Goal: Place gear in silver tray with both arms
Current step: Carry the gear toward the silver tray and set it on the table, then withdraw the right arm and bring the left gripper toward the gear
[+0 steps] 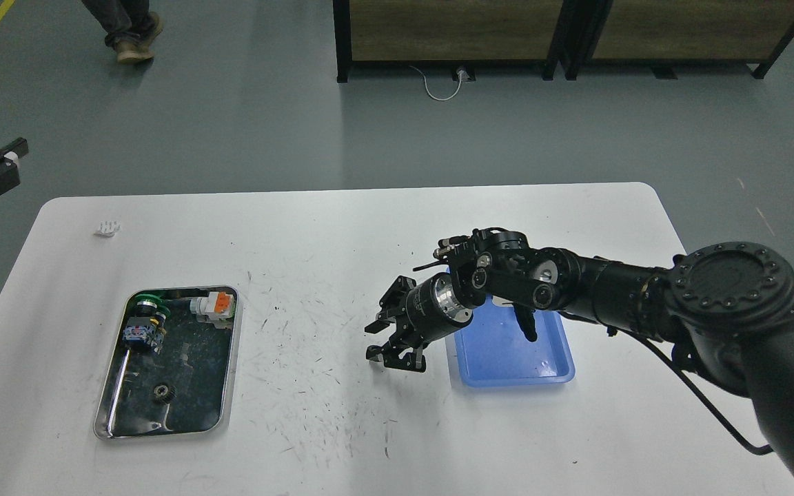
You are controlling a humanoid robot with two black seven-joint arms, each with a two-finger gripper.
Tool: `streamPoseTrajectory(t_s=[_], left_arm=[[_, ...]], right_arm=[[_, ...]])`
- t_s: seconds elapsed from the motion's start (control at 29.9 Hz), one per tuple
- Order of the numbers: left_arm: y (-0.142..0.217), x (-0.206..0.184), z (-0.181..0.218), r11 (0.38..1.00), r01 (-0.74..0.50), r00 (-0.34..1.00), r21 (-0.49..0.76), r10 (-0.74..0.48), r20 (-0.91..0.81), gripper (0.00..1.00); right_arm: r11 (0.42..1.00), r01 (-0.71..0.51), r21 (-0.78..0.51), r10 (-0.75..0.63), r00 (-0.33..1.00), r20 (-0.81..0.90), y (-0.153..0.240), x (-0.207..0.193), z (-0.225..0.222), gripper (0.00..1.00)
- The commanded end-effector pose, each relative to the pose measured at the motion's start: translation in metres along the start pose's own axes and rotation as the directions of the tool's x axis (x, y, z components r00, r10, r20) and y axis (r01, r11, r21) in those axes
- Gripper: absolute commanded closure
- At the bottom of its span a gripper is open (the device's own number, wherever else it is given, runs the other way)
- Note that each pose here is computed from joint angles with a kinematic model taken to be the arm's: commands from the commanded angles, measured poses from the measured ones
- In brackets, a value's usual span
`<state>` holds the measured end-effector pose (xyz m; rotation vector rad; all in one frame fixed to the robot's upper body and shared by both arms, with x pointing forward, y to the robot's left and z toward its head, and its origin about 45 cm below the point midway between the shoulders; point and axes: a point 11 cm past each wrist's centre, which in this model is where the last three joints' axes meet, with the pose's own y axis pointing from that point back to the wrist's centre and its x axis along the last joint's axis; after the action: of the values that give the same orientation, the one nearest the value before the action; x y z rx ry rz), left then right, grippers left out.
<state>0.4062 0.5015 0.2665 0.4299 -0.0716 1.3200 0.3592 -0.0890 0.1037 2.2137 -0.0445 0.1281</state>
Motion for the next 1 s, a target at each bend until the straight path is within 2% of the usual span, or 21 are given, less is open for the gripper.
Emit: streamPoseTrajectory(t_s=[0.0, 0.3, 0.6, 0.8, 0.97], left_arm=[[0.0, 0.001, 0.0, 1.0, -0.001, 1.0, -0.001, 0.001, 0.001, 0.02], [-0.002, -0.006, 0.004, 0.999, 0.036, 0.999, -0.014, -0.036, -0.013, 0.02], [-0.023, -0.057, 0.011, 0.981, 0.185, 0.981, -0.05, -0.187, -0.044, 0.03], [-0.048, -0.118, 0.007, 0.95, 0.305, 0.947, -0.072, -0.31, -0.079, 0.03], [-0.059, -0.179, 0.011, 0.894, 0.437, 0.893, -0.097, -0.444, -0.074, 0.03]], right_arm=[[1.0, -0.015, 0.012, 0.015, 1.0, 0.002, 0.003, 0.005, -0.002, 0.24], [0.98, -0.151, 0.128, 0.147, 0.988, 0.039, 0.03, 0.052, -0.043, 0.17], [0.866, -0.474, 0.159, 0.437, 0.873, 0.217, 0.156, 0.136, -0.008, 0.13], [0.754, -0.635, 0.169, 0.577, 0.763, 0.291, 0.241, 0.166, 0.01, 0.11], [0.663, -0.733, 0.153, 0.668, 0.672, 0.32, 0.303, 0.18, 0.021, 0.11]])
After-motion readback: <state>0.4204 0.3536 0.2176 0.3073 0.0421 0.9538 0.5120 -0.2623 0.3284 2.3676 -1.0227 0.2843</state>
